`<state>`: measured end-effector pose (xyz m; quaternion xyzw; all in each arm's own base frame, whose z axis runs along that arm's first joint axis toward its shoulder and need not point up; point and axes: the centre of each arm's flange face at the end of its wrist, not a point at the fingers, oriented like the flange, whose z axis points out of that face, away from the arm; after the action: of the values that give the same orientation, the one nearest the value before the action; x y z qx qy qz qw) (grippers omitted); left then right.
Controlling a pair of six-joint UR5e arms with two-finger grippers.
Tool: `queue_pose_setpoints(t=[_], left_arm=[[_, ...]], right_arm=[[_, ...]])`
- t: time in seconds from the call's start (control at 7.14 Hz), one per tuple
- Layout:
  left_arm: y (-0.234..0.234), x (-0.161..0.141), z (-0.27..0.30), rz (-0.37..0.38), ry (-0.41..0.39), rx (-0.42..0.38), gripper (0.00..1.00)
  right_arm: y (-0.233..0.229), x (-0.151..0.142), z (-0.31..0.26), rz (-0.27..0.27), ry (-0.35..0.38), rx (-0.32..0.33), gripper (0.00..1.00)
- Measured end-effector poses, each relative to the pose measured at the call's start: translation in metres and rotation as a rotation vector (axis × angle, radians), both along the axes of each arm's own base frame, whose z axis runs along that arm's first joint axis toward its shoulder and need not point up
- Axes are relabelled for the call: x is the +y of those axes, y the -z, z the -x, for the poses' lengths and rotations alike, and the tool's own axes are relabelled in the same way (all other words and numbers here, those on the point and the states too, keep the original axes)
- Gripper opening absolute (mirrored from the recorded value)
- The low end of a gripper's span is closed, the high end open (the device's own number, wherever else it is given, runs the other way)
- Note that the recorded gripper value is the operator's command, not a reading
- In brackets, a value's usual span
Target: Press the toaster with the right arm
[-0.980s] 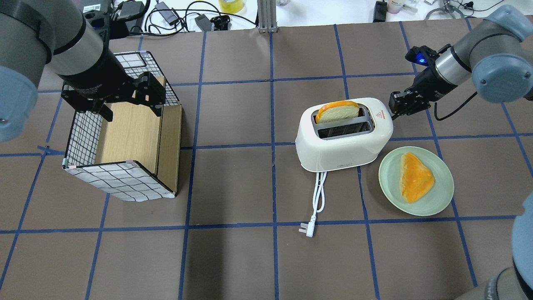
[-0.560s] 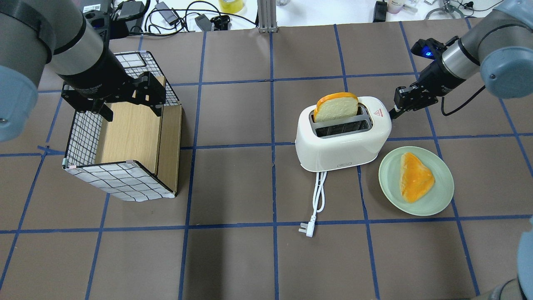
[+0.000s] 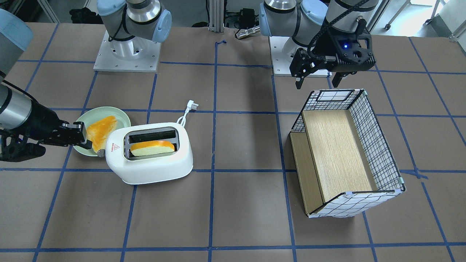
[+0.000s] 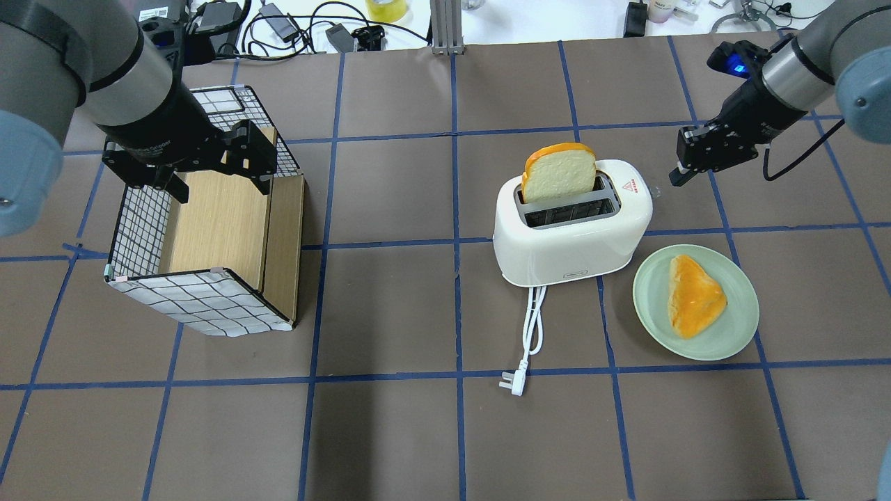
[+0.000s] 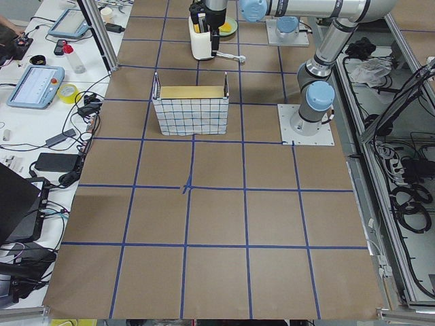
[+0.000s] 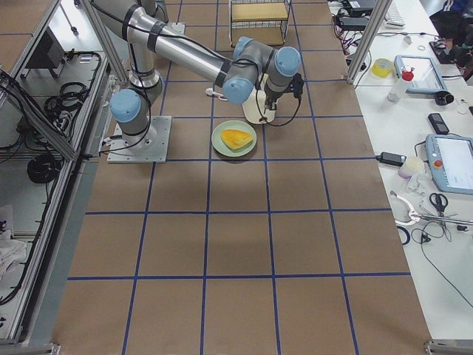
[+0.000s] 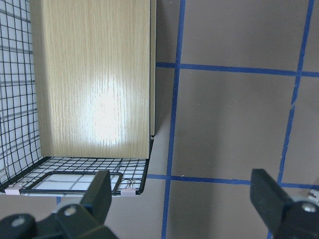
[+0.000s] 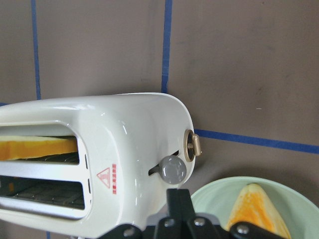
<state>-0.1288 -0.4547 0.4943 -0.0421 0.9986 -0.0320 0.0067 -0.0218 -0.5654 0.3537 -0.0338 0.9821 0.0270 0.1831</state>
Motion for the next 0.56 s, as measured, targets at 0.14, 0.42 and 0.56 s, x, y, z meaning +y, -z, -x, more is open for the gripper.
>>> queue_pose_setpoints(t=[0.14,0.42,0.56], left_arm=[[0.000,0.000,0.000,0.000,0.000,0.000,1.00],[0.000,0.000,0.000,0.000,0.000,0.000,1.00],[0.000,0.000,0.000,0.000,0.000,0.000,1.00]], right_arm=[[-0.024,-0.002,0.002,-0.007,0.015,0.024,0.00],[-0.071,-0.003,0.004,-0.019,0.041,0.086,0.00],[-0.093,0.001,0.003,-0.025,0.046,0.114,0.00]])
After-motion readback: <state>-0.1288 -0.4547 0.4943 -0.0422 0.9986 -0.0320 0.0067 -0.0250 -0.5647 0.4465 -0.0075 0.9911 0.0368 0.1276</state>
